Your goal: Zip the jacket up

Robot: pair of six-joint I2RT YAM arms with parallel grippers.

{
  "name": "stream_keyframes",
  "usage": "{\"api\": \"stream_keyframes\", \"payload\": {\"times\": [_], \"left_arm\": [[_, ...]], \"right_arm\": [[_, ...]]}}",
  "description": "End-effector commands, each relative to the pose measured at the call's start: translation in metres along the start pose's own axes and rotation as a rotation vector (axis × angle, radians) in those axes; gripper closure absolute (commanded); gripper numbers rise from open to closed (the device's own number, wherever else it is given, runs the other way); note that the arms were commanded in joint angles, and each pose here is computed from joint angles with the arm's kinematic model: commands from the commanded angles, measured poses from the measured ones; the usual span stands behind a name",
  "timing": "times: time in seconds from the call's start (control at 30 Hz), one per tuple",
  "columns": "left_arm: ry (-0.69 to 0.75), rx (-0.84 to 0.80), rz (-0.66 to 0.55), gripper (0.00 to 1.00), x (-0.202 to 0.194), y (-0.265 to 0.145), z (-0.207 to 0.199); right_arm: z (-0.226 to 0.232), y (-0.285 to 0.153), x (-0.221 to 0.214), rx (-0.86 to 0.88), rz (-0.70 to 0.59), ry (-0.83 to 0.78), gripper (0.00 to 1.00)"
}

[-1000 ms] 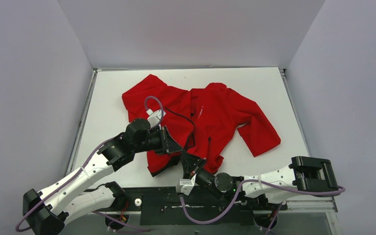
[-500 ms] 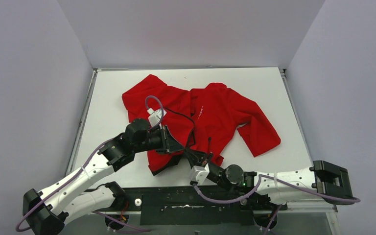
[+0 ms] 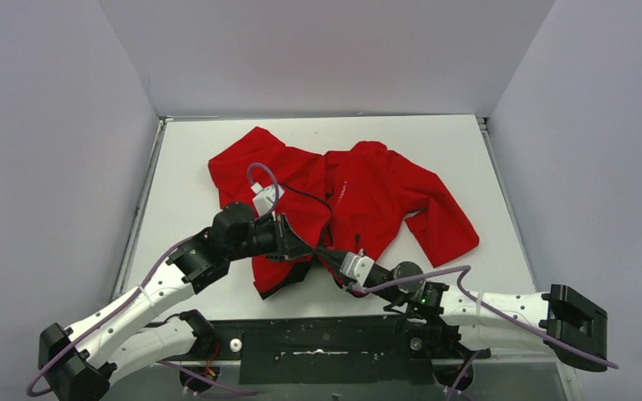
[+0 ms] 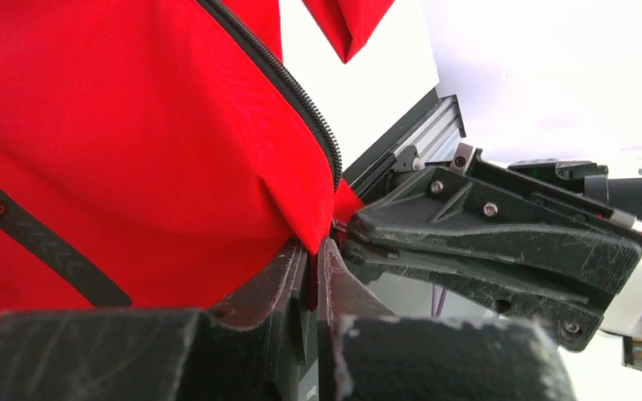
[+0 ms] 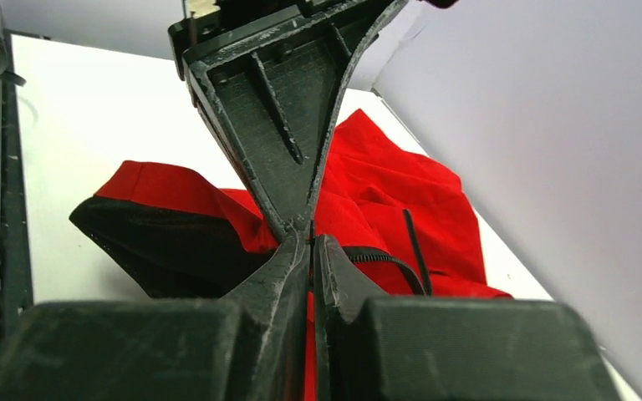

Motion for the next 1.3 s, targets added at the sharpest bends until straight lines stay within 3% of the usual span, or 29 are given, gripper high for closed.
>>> {"api": "stream_keyframes", "payload": {"times": [0.0,0.4,0.87,1.27], "left_arm": [[0.056,-0.052,0.031,1.00,-0.003,-0.007,-0.005],[0.094,-0.057,0.069,1.00,-0.009,-0.009,0.000],[0.061,0.057,0.065,1.00,-0.018,-0.013,0.019],[0.024,0.300,-0.017,1.00,-0.010,-0.012,0.042]], "right_arm": [[-0.025,-0.002,0.000,-0.136,-0.017,0.115,1.00],[-0.039,-0.008,-0.025,-0.208,0.039,0.204,1.00],[-0.085,-0.017,-0.050,-0.534,0.185,0.155,1.00],[-0.167,-0.048,-0.033,-0.875,0.300,0.057,1.00]]}}
Point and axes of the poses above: each gripper's point midway between its finger pads, its own y axis out along the fingers, its own z axis along the line the jaws close on, x = y × z, the point moved 8 cm from there along -y, back along the fingers, and after that the axes turned 5 degrees about -y, right-handed, at the moved point
